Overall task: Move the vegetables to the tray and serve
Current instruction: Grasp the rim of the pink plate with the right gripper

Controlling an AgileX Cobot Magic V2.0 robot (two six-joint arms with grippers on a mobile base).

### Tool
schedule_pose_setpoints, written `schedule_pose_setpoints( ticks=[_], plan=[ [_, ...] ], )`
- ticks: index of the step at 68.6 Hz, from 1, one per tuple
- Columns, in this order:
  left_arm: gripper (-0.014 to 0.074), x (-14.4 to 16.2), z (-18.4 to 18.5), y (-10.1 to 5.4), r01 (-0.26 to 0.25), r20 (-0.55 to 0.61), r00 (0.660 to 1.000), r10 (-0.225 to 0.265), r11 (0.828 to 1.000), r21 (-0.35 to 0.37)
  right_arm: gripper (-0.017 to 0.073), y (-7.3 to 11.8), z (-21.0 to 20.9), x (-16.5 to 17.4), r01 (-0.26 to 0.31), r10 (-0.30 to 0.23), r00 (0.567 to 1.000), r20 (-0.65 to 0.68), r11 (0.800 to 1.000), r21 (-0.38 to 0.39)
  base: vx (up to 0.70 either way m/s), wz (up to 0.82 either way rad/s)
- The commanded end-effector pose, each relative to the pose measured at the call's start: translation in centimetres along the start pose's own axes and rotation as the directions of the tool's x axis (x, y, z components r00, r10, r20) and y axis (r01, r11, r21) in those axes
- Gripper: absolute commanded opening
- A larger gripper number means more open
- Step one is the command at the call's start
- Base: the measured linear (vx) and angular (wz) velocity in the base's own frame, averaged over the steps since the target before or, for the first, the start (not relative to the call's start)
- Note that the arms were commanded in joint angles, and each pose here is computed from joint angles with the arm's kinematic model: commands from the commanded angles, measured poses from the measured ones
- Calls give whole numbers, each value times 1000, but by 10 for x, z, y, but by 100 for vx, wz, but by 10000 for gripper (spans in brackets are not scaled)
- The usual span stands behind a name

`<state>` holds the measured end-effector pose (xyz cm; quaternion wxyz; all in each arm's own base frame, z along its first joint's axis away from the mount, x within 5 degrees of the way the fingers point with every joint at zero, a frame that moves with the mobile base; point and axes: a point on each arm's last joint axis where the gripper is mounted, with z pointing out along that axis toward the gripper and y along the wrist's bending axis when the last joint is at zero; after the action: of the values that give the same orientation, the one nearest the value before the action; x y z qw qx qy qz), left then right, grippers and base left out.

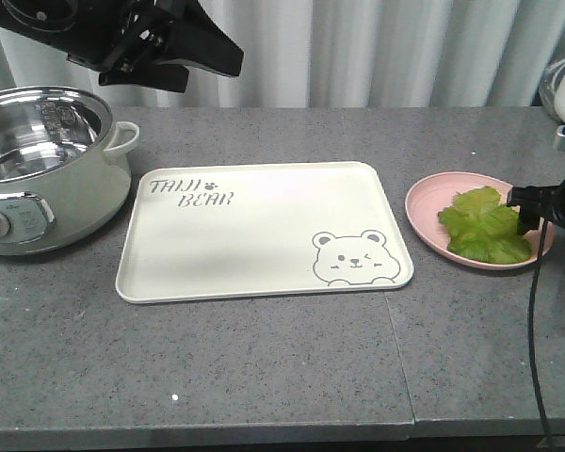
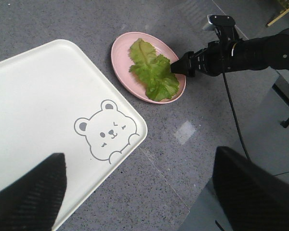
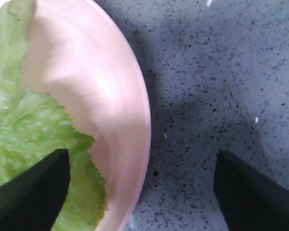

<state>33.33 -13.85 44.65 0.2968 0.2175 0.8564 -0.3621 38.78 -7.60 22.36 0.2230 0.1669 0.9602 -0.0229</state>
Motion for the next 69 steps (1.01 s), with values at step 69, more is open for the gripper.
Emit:
schedule_pose_setpoints(
  ticks=[69],
  plan=[
    [587, -4, -21, -26, -33, 77, 997, 28, 998, 60, 513, -3, 16, -8, 18, -18, 1000, 24, 999, 28, 0, 0]
  ],
)
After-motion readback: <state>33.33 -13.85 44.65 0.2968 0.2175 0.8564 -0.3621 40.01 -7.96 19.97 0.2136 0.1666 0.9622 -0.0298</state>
